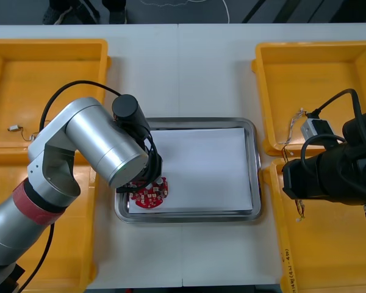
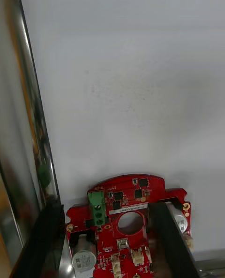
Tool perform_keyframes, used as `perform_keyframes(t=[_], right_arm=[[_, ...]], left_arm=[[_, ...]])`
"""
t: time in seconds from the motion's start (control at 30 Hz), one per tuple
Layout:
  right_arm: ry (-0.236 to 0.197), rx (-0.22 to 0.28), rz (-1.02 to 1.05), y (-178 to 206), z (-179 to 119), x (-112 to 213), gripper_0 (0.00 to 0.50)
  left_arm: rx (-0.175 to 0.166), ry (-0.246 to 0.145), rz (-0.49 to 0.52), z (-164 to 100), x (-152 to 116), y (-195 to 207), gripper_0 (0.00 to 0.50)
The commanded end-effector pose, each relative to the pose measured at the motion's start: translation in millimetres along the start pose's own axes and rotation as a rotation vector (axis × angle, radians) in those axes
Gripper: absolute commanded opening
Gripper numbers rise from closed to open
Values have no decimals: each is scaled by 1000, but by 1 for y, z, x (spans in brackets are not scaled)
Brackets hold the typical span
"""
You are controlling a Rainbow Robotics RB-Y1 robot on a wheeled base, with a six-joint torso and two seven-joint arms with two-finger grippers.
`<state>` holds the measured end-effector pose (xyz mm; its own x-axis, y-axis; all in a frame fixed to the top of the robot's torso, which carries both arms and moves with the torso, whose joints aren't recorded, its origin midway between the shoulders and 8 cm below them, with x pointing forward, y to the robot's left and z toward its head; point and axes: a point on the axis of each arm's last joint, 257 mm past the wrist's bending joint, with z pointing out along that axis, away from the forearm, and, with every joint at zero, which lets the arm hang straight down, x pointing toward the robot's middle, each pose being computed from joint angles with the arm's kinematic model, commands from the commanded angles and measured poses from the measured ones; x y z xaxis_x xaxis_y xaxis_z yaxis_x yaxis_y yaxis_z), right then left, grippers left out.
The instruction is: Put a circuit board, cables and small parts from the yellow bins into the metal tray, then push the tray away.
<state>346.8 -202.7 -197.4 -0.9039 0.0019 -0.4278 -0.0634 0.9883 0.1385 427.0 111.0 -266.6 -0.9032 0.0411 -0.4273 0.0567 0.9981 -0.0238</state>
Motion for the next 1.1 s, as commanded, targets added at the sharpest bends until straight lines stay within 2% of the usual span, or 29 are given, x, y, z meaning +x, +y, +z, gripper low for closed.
perform_keyframes(t=[0.03, 0.17, 0.3, 0.4, 0.6, 0.8, 0.9, 1.03, 1.1], right_arm=[[-15, 2, -9, 3, -3, -3, 0], [-14, 1, -11, 4, -3, -3, 0], [-13, 1, -12, 3, -3, -3, 0], [-13, 0, -13, 4, -3, -3, 0], [-13, 0, -21, 4, -3, -3, 0], [-15, -9, -106, 8, -4, -5, 0], [-27, -15, -185, 12, -7, -10, 0], [-36, -23, -291, 24, -8, -15, 0], [-31, -27, -350, 33, -6, -19, 0]], left_arm=[[67, -47, 94, -16, 1, -29, 500], [55, -53, 89, -26, -2, -24, 500], [69, -82, 75, -50, -9, -21, 500], [73, -89, 50, -65, -14, -12, 500], [74, -140, -9, -91, -32, 11, 500], [53, -191, -75, -107, -58, 43, 500], [54, -211, -119, -118, -73, 61, 500], [38, -219, -136, -127, -89, 82, 500], [22, -209, -160, -129, -96, 98, 500]])
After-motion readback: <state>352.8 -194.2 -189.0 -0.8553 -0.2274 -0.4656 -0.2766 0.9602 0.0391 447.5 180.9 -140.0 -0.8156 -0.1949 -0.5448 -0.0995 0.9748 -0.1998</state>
